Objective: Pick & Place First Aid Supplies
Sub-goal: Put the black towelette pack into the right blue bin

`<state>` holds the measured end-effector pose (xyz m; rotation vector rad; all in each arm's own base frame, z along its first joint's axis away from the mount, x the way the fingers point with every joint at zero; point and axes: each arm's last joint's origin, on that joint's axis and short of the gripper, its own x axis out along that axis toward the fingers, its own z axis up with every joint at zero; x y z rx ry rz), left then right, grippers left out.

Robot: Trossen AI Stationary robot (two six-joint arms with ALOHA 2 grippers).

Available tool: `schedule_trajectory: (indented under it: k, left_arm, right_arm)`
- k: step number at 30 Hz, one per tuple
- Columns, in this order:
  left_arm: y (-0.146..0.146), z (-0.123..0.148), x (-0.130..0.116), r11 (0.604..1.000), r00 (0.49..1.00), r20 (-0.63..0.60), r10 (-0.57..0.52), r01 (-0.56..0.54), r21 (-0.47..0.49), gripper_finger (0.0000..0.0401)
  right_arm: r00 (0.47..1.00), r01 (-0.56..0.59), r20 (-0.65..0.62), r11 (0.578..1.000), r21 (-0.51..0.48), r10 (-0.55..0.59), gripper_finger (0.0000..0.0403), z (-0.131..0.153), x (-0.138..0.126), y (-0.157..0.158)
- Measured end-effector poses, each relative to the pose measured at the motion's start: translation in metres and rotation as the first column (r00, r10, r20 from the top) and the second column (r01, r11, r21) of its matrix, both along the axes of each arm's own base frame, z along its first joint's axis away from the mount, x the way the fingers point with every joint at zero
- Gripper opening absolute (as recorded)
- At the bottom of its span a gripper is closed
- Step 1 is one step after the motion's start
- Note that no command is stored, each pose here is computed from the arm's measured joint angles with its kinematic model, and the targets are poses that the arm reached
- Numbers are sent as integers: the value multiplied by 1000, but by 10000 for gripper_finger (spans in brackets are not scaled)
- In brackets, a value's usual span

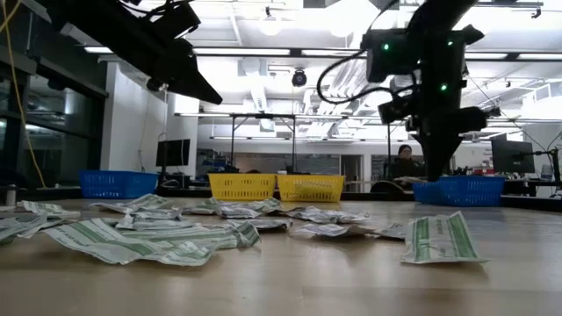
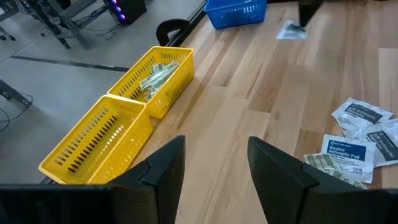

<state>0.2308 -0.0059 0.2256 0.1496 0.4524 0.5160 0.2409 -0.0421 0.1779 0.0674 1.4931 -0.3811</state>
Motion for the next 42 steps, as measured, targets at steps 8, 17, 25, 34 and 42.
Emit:
schedule_trajectory:
  k: [8,17,25,34,42]
  left_arm:
    - [0,0,0,1000,1000,0,-2,2,-1,172]
    - [0,0,0,1000,1000,-1,-3,3,-1,172]
    - [0,0,0,1000,1000,-2,-2,2,-1,172]
    - [0,0,0,1000,1000,-2,0,0,0,172]
    - [0,0,0,1000,1000,-2,0,0,0,172]
  right_arm:
    - [980,196,-16,980,-22,-196,0,0,-14,-47]
    - [926,373,-37,926,-50,-375,0,1,-40,-94]
    - [897,442,17,895,-62,-442,0,10,-59,-119]
    - [829,534,238,843,-67,-506,0,50,-88,-127]
    - [730,667,225,745,-23,-646,0,52,-114,-138]
